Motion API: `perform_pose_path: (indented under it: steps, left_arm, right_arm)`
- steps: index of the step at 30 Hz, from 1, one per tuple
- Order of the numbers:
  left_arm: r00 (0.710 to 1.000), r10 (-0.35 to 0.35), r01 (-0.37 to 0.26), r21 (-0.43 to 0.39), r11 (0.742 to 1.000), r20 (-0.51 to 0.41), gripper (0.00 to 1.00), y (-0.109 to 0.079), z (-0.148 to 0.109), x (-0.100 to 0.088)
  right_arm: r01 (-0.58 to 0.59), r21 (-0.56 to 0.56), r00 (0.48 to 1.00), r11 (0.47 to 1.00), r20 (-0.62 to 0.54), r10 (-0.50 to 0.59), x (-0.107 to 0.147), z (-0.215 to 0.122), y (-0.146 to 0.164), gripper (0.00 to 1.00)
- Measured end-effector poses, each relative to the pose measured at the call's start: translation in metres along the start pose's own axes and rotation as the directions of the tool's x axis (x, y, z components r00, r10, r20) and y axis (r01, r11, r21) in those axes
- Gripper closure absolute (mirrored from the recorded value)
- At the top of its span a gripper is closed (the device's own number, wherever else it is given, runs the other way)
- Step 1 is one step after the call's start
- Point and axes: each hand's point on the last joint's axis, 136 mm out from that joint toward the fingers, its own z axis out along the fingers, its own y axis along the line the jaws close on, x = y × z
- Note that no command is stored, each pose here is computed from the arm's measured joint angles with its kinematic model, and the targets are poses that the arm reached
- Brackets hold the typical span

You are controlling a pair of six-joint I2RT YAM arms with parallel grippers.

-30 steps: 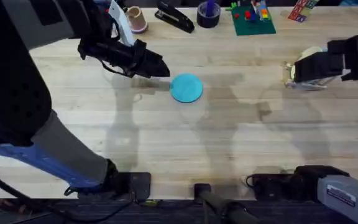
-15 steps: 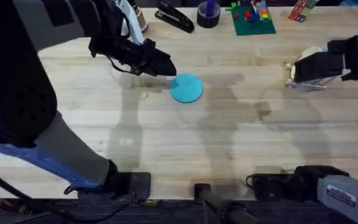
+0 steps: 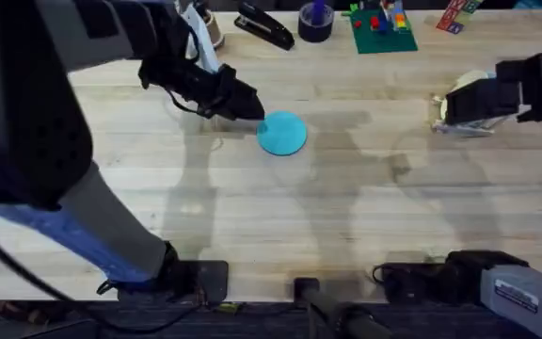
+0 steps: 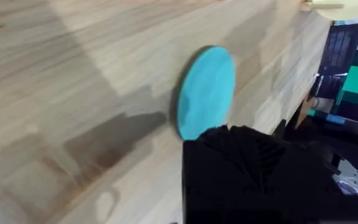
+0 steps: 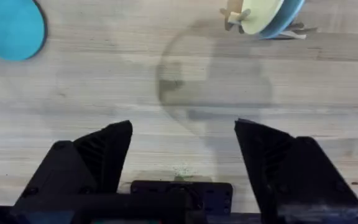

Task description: Pick up the plates from the table one by one and place each into a slot on the dish rack.

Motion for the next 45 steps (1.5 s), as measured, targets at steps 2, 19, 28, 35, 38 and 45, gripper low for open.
perform_pose_path:
  steps: [2,19,28,35,38,45]
  left_arm:
    - [1.000,-0.021,0.021,-0.001,1.000,-0.016,0.962,0.009,0.007,0.001]
    - [0.990,-0.115,0.113,-0.031,0.993,-0.079,0.963,0.045,0.030,0.006]
    - [0.990,-0.118,0.116,-0.031,0.993,-0.079,0.962,0.045,0.030,0.006]
    - [0.989,-0.122,0.120,-0.032,0.992,-0.079,0.961,0.045,0.030,0.006]
    - [0.989,-0.125,0.123,-0.032,0.992,-0.079,0.960,0.045,0.030,0.006]
    - [0.989,-0.126,0.124,-0.032,0.992,-0.079,0.961,0.045,0.030,0.006]
  right_arm:
    - [0.000,0.000,1.000,1.000,0.000,0.000,0.000,0.000,0.000,0.007]
    - [0.000,0.000,1.000,1.000,0.000,0.000,0.000,0.000,0.000,0.006]
    - [0.000,0.000,1.000,1.000,0.001,0.000,0.000,0.000,0.000,0.008]
    - [-0.006,-0.051,1.000,0.999,0.020,0.007,-0.007,0.002,0.009,0.007]
    - [-0.008,-0.099,0.999,0.995,0.033,0.011,-0.019,0.008,0.017,0.008]
    - [-0.028,-0.263,0.999,0.964,0.010,0.032,-0.050,0.037,0.044,0.007]
